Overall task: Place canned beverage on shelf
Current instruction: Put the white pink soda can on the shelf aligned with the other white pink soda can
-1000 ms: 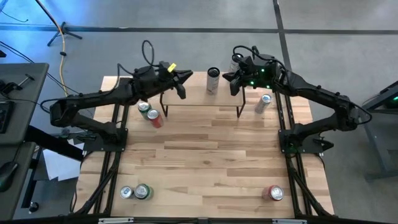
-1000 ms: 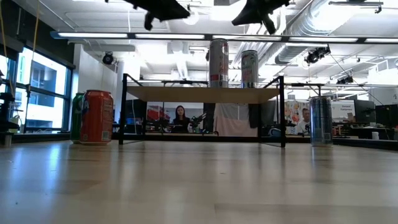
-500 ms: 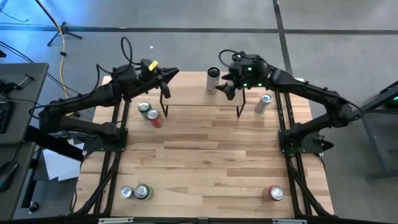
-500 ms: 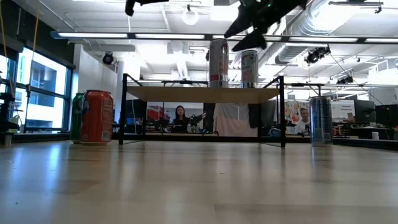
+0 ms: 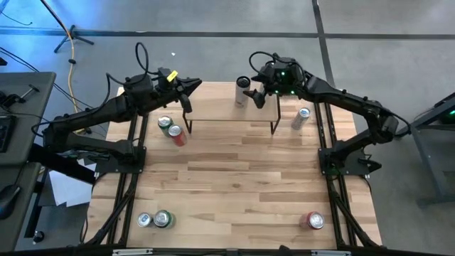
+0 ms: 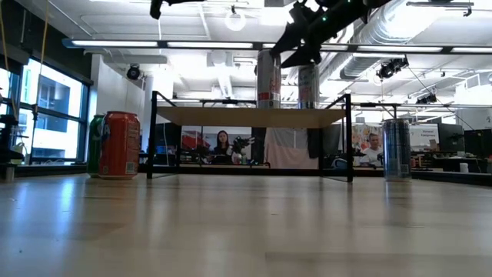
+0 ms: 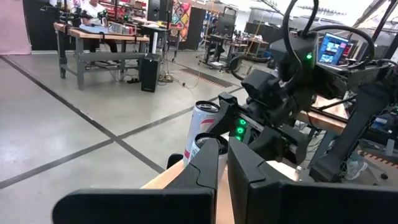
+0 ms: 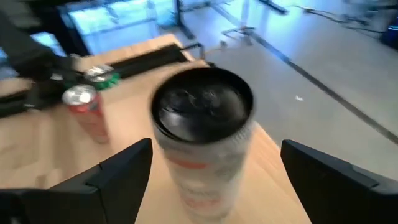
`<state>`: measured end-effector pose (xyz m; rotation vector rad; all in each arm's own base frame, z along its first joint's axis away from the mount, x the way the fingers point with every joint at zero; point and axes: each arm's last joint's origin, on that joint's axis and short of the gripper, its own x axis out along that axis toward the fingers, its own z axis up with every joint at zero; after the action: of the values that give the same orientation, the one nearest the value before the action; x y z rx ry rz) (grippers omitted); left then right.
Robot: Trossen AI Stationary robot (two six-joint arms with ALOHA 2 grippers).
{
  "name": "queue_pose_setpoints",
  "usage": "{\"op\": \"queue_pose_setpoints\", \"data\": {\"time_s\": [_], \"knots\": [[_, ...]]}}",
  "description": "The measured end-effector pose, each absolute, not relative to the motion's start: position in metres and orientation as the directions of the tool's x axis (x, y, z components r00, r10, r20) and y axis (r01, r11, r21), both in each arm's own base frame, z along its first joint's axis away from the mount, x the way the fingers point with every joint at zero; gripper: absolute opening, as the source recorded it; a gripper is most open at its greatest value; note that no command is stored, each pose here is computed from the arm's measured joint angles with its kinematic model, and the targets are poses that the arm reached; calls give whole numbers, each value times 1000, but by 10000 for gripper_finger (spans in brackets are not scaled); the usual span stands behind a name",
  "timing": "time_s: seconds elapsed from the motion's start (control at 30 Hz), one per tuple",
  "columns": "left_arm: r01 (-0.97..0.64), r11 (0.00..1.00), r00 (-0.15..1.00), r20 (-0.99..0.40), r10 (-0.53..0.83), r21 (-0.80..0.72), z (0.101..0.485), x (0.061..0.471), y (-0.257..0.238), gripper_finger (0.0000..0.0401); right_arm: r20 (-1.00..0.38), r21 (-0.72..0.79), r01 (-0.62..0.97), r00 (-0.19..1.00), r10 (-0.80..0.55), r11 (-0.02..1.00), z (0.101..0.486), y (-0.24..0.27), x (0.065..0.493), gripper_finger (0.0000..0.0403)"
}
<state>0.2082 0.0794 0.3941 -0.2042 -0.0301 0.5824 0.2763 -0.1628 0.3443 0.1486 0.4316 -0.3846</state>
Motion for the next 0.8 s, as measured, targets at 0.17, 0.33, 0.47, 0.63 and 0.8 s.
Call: {"op": "queue_pose_setpoints", "data": {"time_s": [0.17, 0.33, 0.47, 0.63, 0.8], "knots": [[-543, 815, 835, -29, 549, -201, 394, 209, 80, 0, -418, 68, 335, 865, -278, 940, 340, -167, 283, 342], [-541, 812, 836, -33, 548, -216, 394, 209, 80, 0, -389, 65, 288, 889, -241, 956, 331, -173, 295, 341], [-541, 811, 836, -38, 548, -222, 393, 209, 80, 0, -389, 66, 286, 889, -239, 956, 328, -176, 298, 334], [-541, 811, 836, -35, 547, -223, 393, 209, 80, 0, -364, 85, 277, 903, -229, 957, 330, -178, 298, 308], [-540, 811, 836, -35, 547, -223, 393, 209, 80, 0, -367, 85, 283, 900, -234, 955, 330, -179, 298, 260]]}}
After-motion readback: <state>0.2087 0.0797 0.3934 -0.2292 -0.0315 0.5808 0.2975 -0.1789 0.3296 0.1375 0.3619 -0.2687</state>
